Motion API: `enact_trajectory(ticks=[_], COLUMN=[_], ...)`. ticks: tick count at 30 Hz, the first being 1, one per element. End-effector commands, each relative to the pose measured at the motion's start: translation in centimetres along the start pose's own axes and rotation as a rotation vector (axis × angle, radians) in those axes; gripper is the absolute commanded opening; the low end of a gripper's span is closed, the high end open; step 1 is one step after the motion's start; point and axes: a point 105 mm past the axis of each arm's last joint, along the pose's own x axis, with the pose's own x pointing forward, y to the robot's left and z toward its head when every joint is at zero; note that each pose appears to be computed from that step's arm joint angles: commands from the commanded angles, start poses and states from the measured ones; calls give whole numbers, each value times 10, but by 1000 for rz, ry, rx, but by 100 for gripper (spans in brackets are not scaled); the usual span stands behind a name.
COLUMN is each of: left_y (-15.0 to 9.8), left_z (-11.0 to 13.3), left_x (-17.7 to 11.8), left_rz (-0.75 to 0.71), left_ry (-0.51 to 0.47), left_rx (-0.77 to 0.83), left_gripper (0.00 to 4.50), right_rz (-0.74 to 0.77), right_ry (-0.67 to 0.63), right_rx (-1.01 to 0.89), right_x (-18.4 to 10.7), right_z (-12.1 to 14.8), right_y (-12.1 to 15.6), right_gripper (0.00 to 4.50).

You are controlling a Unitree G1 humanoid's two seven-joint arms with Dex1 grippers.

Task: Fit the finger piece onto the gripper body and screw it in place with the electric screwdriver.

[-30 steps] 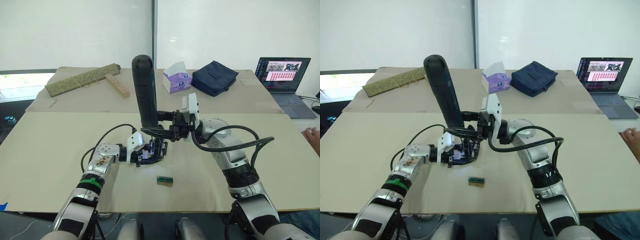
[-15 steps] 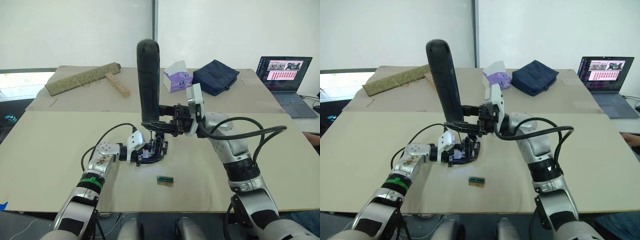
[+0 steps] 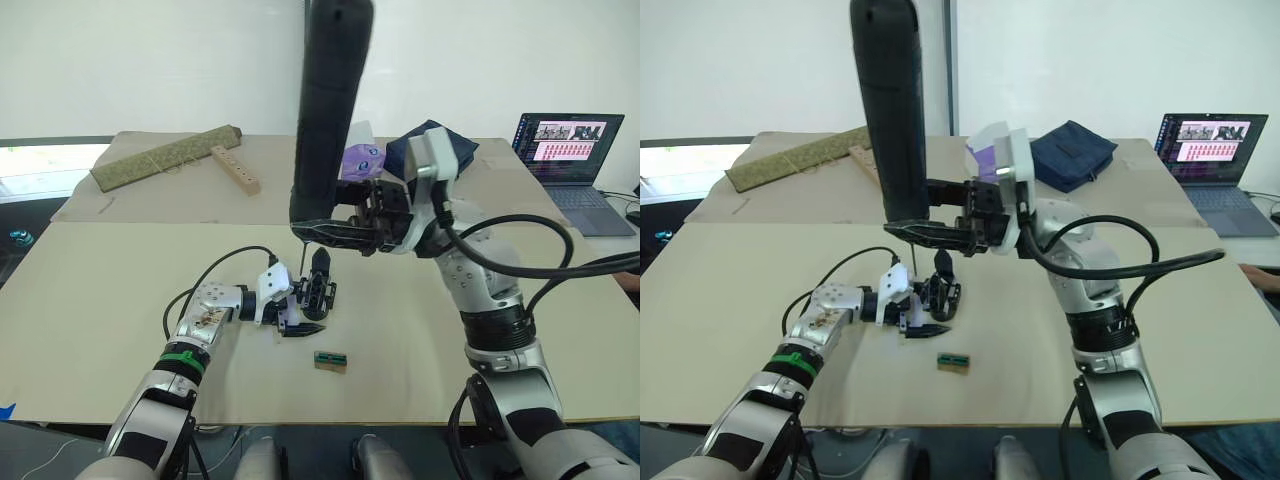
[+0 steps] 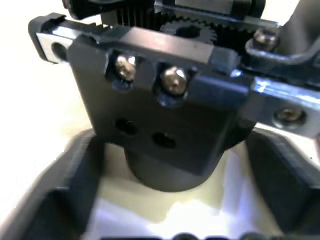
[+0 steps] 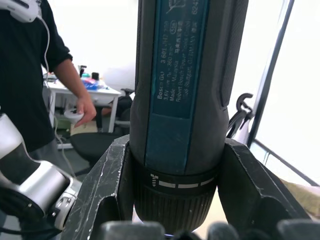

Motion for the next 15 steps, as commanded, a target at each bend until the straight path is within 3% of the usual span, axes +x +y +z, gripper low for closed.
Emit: enact_trajectory(ticks=[1, 10, 15], left_y=[-4, -21, -38], left_z=[-27, -23, -13], left_x=[-21, -124, -157], left_rz=[36, 109, 128], left_ry=[56, -34, -36], left_rx=[-99, -48, -1], left_gripper=[447, 447, 447], right_rz=[-5, -269, -370], right_ry=[-53, 225, 331], right_rx=[-71, -128, -140], right_x=[-14, -102, -140], right_z=[43, 18, -2], right_y=[5, 21, 42], right_gripper=[192, 192, 192])
